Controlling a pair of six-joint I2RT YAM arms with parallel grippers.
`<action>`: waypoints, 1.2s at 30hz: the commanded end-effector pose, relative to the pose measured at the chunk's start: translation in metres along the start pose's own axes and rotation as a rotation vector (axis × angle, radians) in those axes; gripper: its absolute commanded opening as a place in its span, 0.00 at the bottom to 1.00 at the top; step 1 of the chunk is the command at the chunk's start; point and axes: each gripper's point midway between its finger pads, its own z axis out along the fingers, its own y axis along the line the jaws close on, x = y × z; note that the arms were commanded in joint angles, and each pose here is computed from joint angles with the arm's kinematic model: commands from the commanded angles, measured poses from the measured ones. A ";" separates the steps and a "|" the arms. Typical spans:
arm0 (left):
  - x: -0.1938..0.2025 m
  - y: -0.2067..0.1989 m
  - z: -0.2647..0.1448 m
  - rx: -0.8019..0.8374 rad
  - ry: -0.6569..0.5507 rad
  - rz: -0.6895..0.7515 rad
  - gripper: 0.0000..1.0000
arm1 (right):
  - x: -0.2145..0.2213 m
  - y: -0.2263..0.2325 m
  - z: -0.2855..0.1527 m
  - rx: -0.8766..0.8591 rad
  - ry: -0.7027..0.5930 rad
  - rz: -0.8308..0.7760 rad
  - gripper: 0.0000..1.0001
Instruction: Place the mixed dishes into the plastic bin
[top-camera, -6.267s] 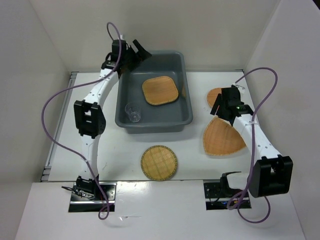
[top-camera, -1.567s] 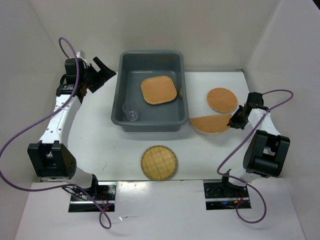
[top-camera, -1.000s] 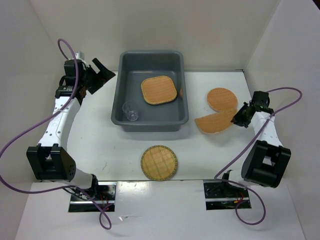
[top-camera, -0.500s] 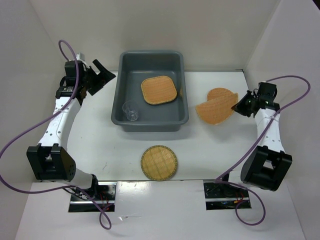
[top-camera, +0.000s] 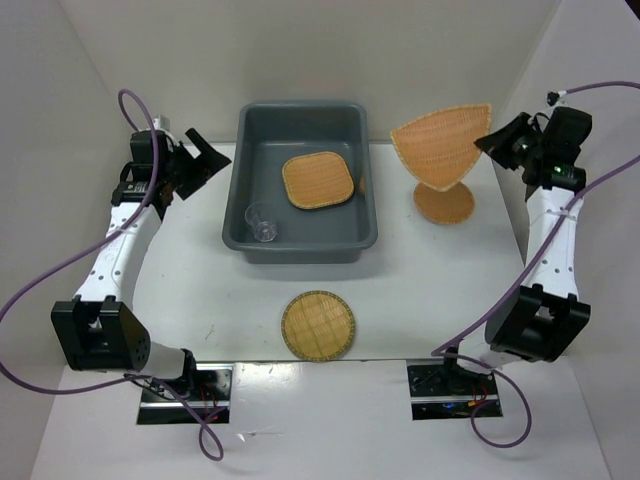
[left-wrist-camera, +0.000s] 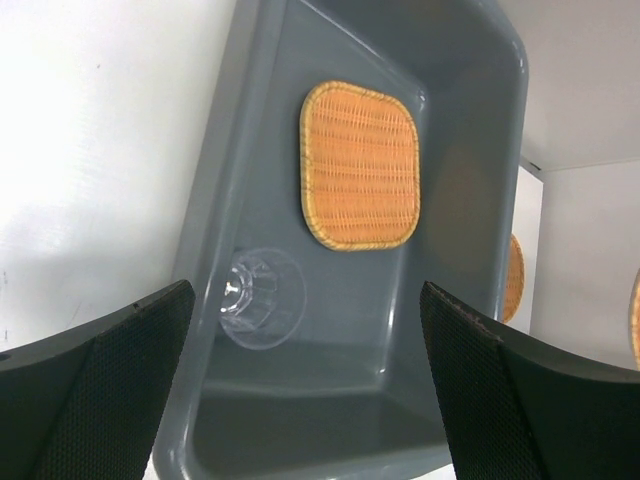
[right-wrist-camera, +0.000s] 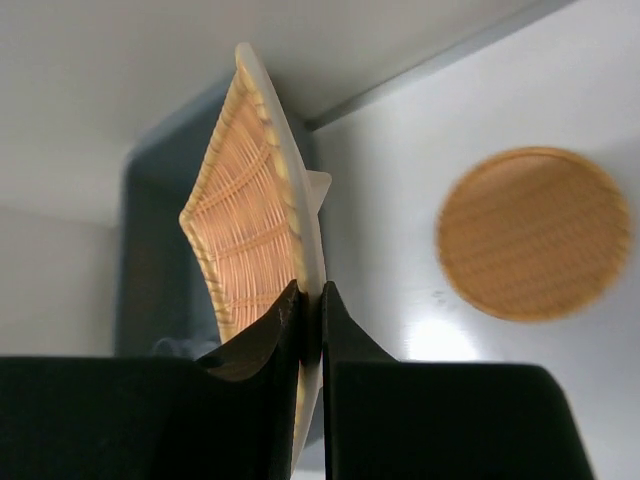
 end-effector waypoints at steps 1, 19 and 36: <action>-0.006 -0.002 -0.014 0.021 -0.052 0.038 1.00 | -0.002 0.074 0.011 -0.297 0.037 -0.016 0.00; 0.007 0.005 -0.023 0.027 -0.060 0.029 1.00 | 0.145 0.205 0.156 -0.483 0.367 -0.232 0.00; 0.011 0.012 -0.027 0.001 -0.057 0.045 1.00 | 0.212 0.205 0.243 -0.424 0.482 -0.216 0.00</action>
